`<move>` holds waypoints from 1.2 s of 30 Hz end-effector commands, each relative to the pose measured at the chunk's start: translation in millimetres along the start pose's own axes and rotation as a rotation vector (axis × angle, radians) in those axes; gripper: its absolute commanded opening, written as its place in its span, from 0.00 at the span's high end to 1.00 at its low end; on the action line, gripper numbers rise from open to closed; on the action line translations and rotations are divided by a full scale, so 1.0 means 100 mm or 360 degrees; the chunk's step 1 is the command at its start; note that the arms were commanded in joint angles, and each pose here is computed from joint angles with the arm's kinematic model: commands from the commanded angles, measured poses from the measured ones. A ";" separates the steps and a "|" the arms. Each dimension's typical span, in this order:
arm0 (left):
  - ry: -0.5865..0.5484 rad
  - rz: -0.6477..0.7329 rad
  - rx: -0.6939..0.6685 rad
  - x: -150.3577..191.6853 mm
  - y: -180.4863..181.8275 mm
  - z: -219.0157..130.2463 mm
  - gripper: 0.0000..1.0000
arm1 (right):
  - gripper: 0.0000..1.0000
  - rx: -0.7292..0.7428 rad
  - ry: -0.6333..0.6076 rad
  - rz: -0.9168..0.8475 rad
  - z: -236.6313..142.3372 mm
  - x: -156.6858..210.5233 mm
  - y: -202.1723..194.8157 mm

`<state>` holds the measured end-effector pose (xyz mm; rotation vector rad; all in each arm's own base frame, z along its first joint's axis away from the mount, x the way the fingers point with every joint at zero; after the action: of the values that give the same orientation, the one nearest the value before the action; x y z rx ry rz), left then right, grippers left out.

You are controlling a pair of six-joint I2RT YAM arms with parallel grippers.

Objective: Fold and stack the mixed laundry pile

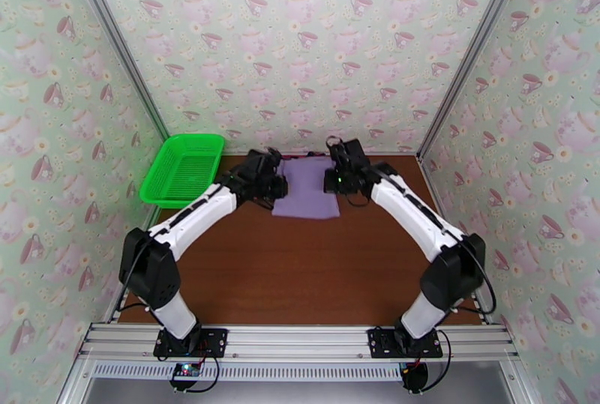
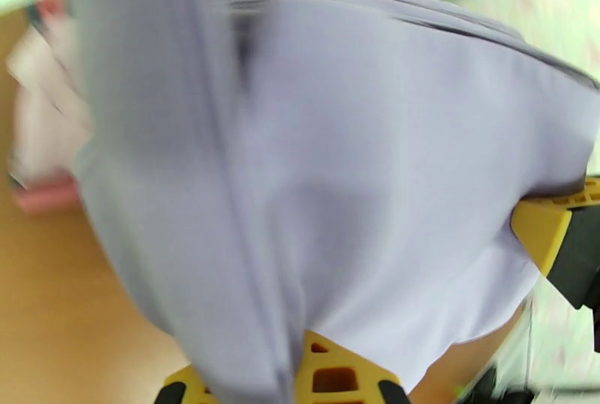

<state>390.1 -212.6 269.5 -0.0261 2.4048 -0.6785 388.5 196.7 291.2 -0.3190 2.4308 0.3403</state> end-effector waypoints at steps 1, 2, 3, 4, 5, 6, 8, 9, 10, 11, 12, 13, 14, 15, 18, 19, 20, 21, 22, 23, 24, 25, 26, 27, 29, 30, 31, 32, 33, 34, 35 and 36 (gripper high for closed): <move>-0.0059 0.0012 -0.0207 -0.27 0.32 0.21 1.00 | 1.00 0.0088 0.0067 -0.0118 0.39 -0.20 -0.15; -0.0083 0.0019 -0.0224 -0.36 0.37 0.26 1.00 | 1.00 0.0082 0.0056 -0.0123 0.48 -0.29 -0.17; -0.0111 0.0019 -0.0245 -0.45 0.44 0.33 1.00 | 1.00 0.0081 0.0056 -0.0128 0.61 -0.37 -0.19; -0.0129 0.0015 -0.0262 -0.53 0.51 0.41 1.00 | 1.00 0.0087 0.0047 -0.0136 0.73 -0.44 -0.22; -0.0148 0.0008 -0.0263 -0.59 0.56 0.47 1.00 | 1.00 0.0089 0.0038 -0.0138 0.82 -0.51 -0.24; -0.0161 -0.0011 -0.0272 -0.66 0.64 0.56 1.00 | 1.00 0.0090 0.0029 -0.0137 0.93 -0.57 -0.27; -0.0157 -0.0048 -0.0274 -0.75 0.76 0.73 1.00 | 1.00 0.0093 0.0003 -0.0143 1.12 -0.66 -0.31; -0.0150 -0.0067 -0.0278 -0.77 0.83 0.83 1.00 | 1.00 0.0104 -0.0005 -0.0144 1.22 -0.69 -0.34; -0.0145 -0.0084 -0.0281 -0.78 0.89 0.93 1.00 | 1.00 0.0110 -0.0015 -0.0148 1.31 -0.71 -0.36; -0.0149 -0.0096 -0.0283 -0.79 0.95 1.00 1.00 | 1.00 0.0111 -0.0021 -0.0145 1.38 -0.73 -0.38; -0.0148 -0.0103 -0.0288 -0.79 1.00 1.10 1.00 | 1.00 0.0116 -0.0027 -0.0136 1.48 -0.73 -0.41; -0.0146 -0.0111 -0.0298 -0.79 1.06 1.18 1.00 | 1.00 0.0116 -0.0031 -0.0126 1.57 -0.72 -0.44; -0.0146 -0.0114 -0.0305 -0.79 1.10 1.25 1.00 | 1.00 0.0112 -0.0034 -0.0116 1.63 -0.71 -0.46; -0.0142 -0.0116 -0.0311 -0.79 1.15 1.33 1.00 | 1.00 0.0116 -0.0032 -0.0100 1.72 -0.69 -0.49; -0.0115 -0.0106 -0.0339 -0.78 1.28 1.55 1.00 | 1.00 0.0129 0.0001 -0.0059 1.96 -0.58 -0.57; -0.0103 -0.0104 -0.0354 -0.77 1.34 1.63 1.00 | 1.00 0.0129 0.0013 -0.0043 2.04 -0.54 -0.60; -0.0101 -0.0097 -0.0361 -0.78 1.35 1.67 1.00 | 1.00 0.0132 0.0021 -0.0030 2.10 -0.51 -0.62; -0.0083 -0.0097 -0.0371 -0.75 1.40 1.74 1.00 | 1.00 0.0128 0.0025 -0.0016 2.16 -0.49 -0.64; -0.0068 -0.0099 -0.0378 -0.72 1.44 1.79 0.95 | 0.95 0.0125 0.0032 0.0000 2.21 -0.46 -0.66; -0.0060 -0.0096 -0.0381 -0.71 1.46 1.83 0.85 | 0.88 0.0120 0.0031 0.0010 2.24 -0.45 -0.67; -0.0056 -0.0088 -0.0382 -0.69 1.48 1.85 0.70 | 0.80 0.0111 0.0031 0.0021 2.27 -0.44 -0.67; -0.0057 -0.0077 -0.0385 -0.68 1.49 1.86 0.52 | 0.70 0.0110 0.0025 0.0028 2.28 -0.44 -0.68; -0.0071 -0.0067 -0.0389 -0.69 1.49 1.85 0.40 | 0.64 0.0107 0.0020 0.0031 2.29 -0.45 -0.69; -0.0092 -0.0057 -0.0392 -0.70 1.48 1.82 0.32 | 0.57 0.0106 0.0010 0.0034 2.28 -0.46 -0.69; -0.0143 -0.0027 -0.0386 -0.76 1.44 1.74 0.21 | 0.43 0.0112 -0.0023 0.0036 2.19 -0.53 -0.70; -0.0169 -0.0007 -0.0382 -0.81 1.40 1.67 0.17 | 0.40 0.0124 -0.0039 0.0038 2.12 -0.58 -0.72; -0.0194 0.0014 -0.0374 -0.87 1.36 1.60 0.14 | 0.33 0.0132 -0.0064 0.0037 2.02 -0.63 -0.73; -0.0220 0.0031 -0.0362 -0.92 1.30 1.52 0.12 | 0.32 0.0145 -0.0084 0.0034 1.93 -0.68 -0.73; -0.0261 0.0048 -0.0354 -1.00 1.23 1.40 0.11 | 0.30 0.0161 -0.0118 0.0027 1.78 -0.75 -0.74; -0.0306 0.0072 -0.0344 -1.08 1.14 1.26 0.10 | 0.29 0.0185 -0.0139 0.0015 1.65 -0.78 -0.73; -0.0349 0.0094 -0.0341 -1.14 1.08 1.13 0.08 | 0.28 0.0205 -0.0176 0.0006 1.47 -0.84 -0.73; -0.0421 0.0121 -0.0335 -1.21 0.98 0.93 0.07 | 0.27 0.0227 -0.0218 -0.0006 1.28 -0.87 -0.72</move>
<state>563.4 -154.9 133.5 -0.1528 2.4105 -0.3790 564.2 196.4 148.3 -0.2591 2.4750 0.2283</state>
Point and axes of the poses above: each hand's point on the last joint's axis, 136 mm out from that joint toward the fingers, its own z axis out along the fingers, its own y axis along the line the jaws close on, x = y × z, the point moved 7 cm from there along -z, back along the fingers, and after that the axes turned 6 degrees about -z, right-handed, at the moved point
